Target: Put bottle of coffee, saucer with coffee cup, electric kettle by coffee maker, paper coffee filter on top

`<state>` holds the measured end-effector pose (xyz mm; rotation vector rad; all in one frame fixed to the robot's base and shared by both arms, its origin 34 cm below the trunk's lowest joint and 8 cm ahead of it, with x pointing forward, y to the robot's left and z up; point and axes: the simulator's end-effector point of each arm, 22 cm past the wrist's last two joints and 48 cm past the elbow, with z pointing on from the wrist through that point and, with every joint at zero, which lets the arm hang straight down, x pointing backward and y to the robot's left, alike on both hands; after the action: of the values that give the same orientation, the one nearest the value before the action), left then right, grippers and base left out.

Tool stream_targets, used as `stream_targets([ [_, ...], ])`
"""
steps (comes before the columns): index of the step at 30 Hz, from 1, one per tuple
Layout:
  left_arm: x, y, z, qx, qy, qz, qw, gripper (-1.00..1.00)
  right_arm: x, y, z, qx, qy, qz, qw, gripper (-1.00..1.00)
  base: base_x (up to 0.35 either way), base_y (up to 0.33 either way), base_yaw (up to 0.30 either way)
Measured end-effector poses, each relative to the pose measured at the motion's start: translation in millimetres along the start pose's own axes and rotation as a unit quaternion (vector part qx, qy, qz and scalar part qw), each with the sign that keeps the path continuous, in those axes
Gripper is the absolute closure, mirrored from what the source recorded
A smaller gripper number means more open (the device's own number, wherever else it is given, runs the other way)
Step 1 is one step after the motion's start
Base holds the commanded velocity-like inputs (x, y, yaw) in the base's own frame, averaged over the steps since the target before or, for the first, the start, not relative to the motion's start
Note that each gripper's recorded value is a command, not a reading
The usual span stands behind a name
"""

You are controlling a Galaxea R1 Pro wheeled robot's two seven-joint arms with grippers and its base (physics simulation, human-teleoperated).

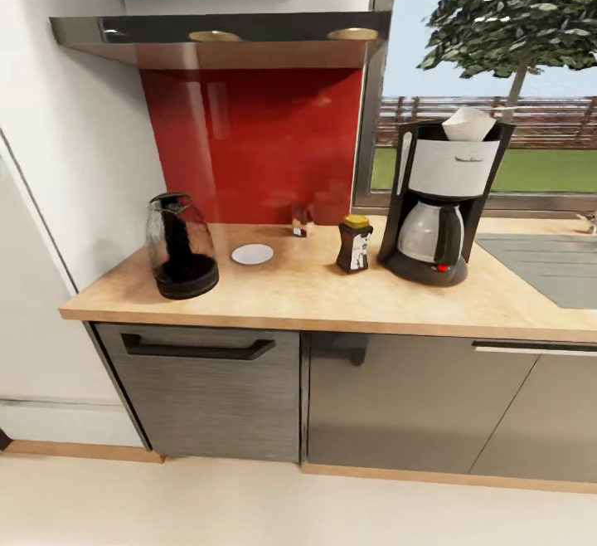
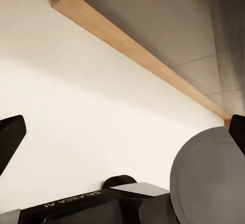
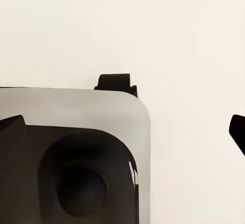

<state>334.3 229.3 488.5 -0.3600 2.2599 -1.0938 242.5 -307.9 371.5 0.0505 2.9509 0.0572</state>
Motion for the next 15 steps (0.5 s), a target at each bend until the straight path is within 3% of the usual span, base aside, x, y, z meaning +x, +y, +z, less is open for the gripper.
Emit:
stream_targets([
  [11,0.0,0.0,0.0,0.000,0.000,0.000,1.0000,-1.00,0.0,0.1,0.0,0.000,0.000,-0.001,1.0000,-1.00,0.100,0.263,0.000],
  [15,0.1,0.0,0.1,0.000,0.000,-0.001,1.0000,-1.00,0.4,0.0,0.0,0.000,0.000,-0.001,1.0000,-1.00,0.054,0.147,-0.040],
])
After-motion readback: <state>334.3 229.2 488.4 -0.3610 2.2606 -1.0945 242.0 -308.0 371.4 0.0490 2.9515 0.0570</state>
